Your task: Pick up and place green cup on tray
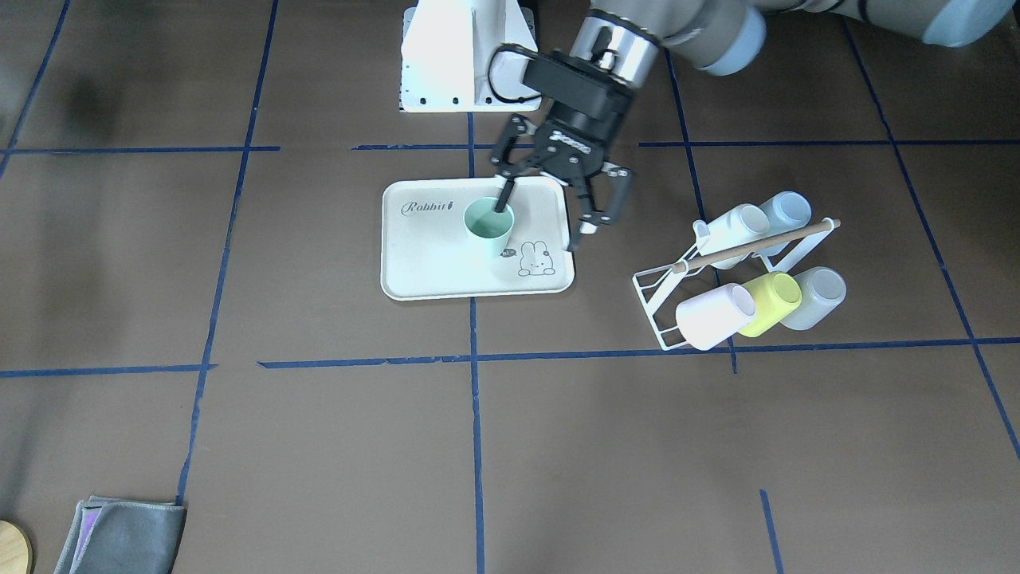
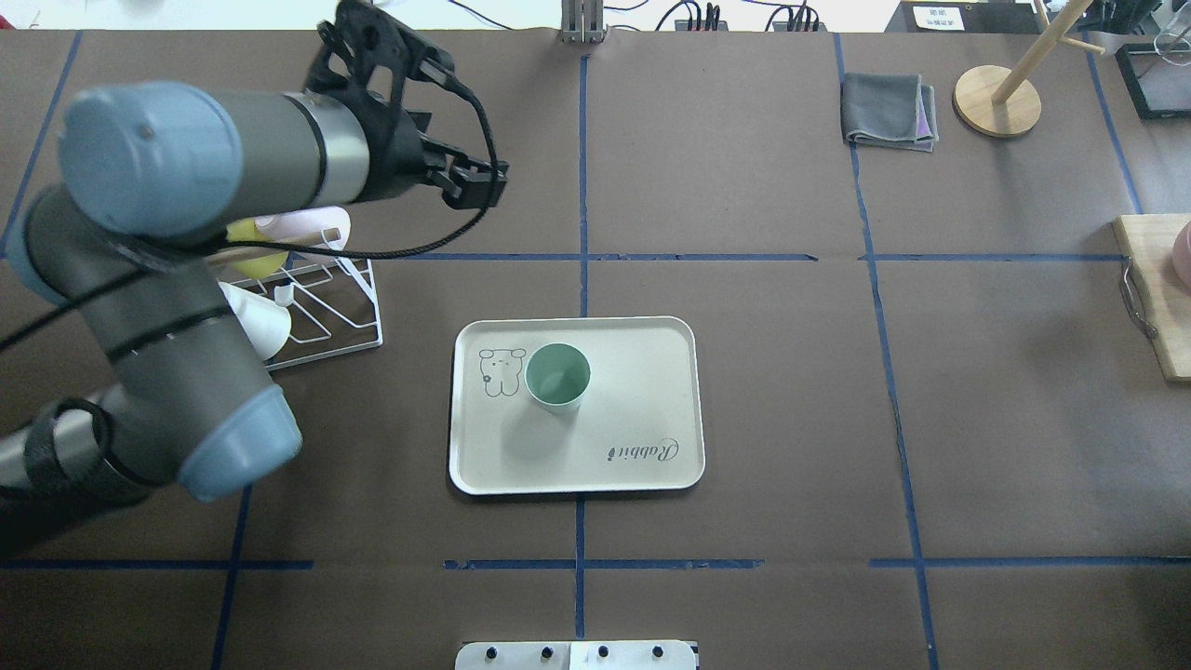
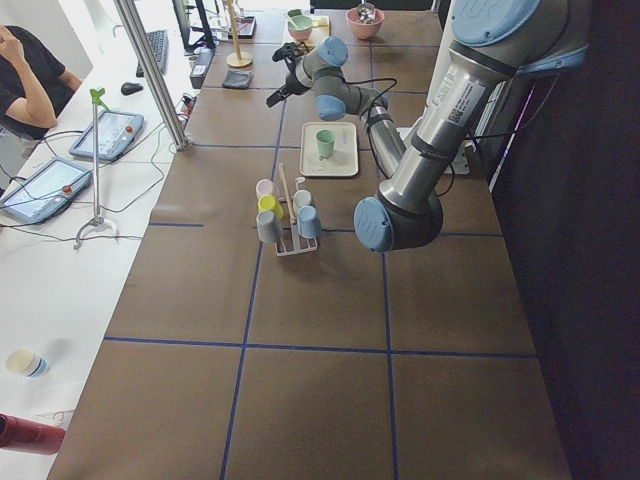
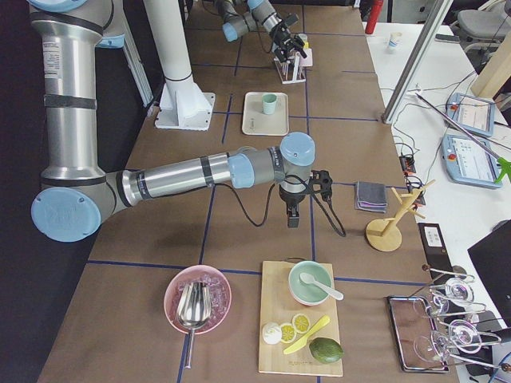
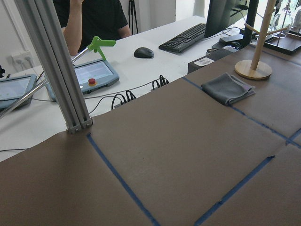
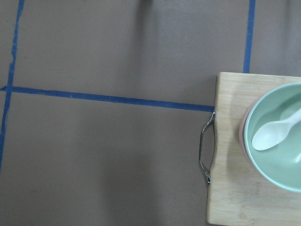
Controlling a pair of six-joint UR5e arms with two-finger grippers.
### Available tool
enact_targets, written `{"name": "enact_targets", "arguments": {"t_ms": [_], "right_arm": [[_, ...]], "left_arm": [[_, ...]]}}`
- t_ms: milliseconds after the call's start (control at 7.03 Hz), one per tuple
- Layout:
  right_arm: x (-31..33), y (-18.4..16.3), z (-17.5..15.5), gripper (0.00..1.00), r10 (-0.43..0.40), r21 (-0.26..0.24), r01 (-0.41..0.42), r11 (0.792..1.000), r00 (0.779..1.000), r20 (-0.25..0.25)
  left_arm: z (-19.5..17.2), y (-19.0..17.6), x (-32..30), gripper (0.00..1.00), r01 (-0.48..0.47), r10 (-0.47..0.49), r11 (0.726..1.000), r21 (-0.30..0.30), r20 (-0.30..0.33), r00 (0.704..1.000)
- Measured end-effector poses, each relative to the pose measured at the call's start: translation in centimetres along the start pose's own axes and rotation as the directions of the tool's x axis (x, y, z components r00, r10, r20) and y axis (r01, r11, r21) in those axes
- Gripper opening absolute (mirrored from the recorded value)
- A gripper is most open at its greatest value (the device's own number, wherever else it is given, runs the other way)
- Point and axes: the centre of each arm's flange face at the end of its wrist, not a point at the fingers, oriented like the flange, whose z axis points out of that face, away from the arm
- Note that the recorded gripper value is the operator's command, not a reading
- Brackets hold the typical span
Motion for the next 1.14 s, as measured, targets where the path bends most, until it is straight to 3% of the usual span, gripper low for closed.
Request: {"name": "enact_targets", "arguments": {"t_ms": [142,284,711,1138], "right_arm": [[2.1,0.5,-0.4,1.0,-0.013,0.007,0.013,1.0,1.0,-0.007],[4.4,0.9,-0.6,1.0,-0.034,0.011,0.035,0.999,0.999,-0.014],[9.4,2.3,0.8,1.0,-0.045,-0.02,0.044,0.999,0.999,-0.017],[11.3,2.6,1.9,1.0,-0.019,-0.041,0.018,0.999,1.0,-0.019]], "left_arm": [[-2.0,-1.0,-7.8,0.98,0.071,-0.073,0.987,-0.142,-0.009,0.997],[-4.4,-1.1,-16.0,0.98,0.118,-0.127,0.963,-0.243,-0.021,0.992],[-8.5,3.4,-33.3,0.99,0.095,-0.087,0.914,-0.395,0.038,0.995],[-10.3,9.0,-43.9,1.0,0.192,-0.154,0.809,-0.556,0.114,0.981]]}}
